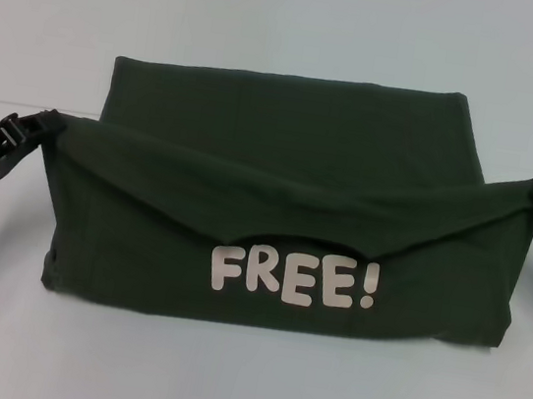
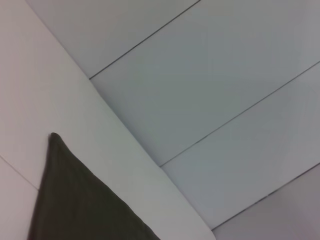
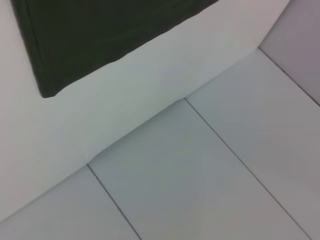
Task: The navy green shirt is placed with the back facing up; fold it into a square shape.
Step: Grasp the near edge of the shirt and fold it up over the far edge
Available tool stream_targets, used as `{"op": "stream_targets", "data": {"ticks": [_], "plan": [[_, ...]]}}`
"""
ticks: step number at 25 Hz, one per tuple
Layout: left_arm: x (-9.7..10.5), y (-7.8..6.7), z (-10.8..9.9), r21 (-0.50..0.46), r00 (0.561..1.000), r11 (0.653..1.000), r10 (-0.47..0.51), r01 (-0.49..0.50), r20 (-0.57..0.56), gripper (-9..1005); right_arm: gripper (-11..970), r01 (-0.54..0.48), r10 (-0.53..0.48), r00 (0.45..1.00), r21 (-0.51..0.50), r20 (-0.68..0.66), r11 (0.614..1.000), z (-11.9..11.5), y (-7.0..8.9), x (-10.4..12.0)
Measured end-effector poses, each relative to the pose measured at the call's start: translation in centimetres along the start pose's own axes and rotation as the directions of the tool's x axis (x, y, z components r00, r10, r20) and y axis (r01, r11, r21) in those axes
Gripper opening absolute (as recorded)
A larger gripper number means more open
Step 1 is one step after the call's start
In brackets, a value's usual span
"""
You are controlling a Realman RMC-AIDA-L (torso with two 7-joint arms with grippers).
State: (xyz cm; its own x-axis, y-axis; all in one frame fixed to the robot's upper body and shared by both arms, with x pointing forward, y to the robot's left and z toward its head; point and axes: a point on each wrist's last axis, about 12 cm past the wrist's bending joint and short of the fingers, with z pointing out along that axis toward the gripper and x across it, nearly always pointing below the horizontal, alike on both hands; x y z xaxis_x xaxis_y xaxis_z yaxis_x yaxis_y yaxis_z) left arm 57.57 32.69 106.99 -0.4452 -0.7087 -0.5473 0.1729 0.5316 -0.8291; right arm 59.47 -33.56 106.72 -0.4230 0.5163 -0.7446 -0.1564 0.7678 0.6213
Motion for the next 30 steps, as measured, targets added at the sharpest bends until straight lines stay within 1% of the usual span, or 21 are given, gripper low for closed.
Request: {"op": "stream_targets", "data": {"ticks": [8, 19, 25, 30], "plan": [[0.4, 0.3, 0.7, -0.054, 1.0, 0.999, 0.009, -0.007, 0.029, 47, 52, -0.001, 0.002, 1.0, 0.037, -0.012, 0.999, 0.9, 0.2, 0.4], [0.7, 0.0, 1.4, -0.058, 1.0, 0.998, 0.026, -0.025, 0.009, 48, 56, 0.009, -0.008, 1.0, 0.042, -0.021, 0.999, 1.4, 0.5, 0.5], [1.1, 0.3, 1.1, -0.063, 1.0, 0.998, 0.009, -0.007, 0.023, 49, 58, 0.008, -0.006, 0.999, 0.049, -0.033, 0.999, 1.5, 0.5, 0.8], [1.3, 0.5, 0.6, -0.064, 1.0, 0.998, 0.01, -0.008, 0.025, 50, 60, 0.009, -0.005, 0.999, 0.071, -0.046, 0.997, 1.0, -0.1, 1.2]]}}
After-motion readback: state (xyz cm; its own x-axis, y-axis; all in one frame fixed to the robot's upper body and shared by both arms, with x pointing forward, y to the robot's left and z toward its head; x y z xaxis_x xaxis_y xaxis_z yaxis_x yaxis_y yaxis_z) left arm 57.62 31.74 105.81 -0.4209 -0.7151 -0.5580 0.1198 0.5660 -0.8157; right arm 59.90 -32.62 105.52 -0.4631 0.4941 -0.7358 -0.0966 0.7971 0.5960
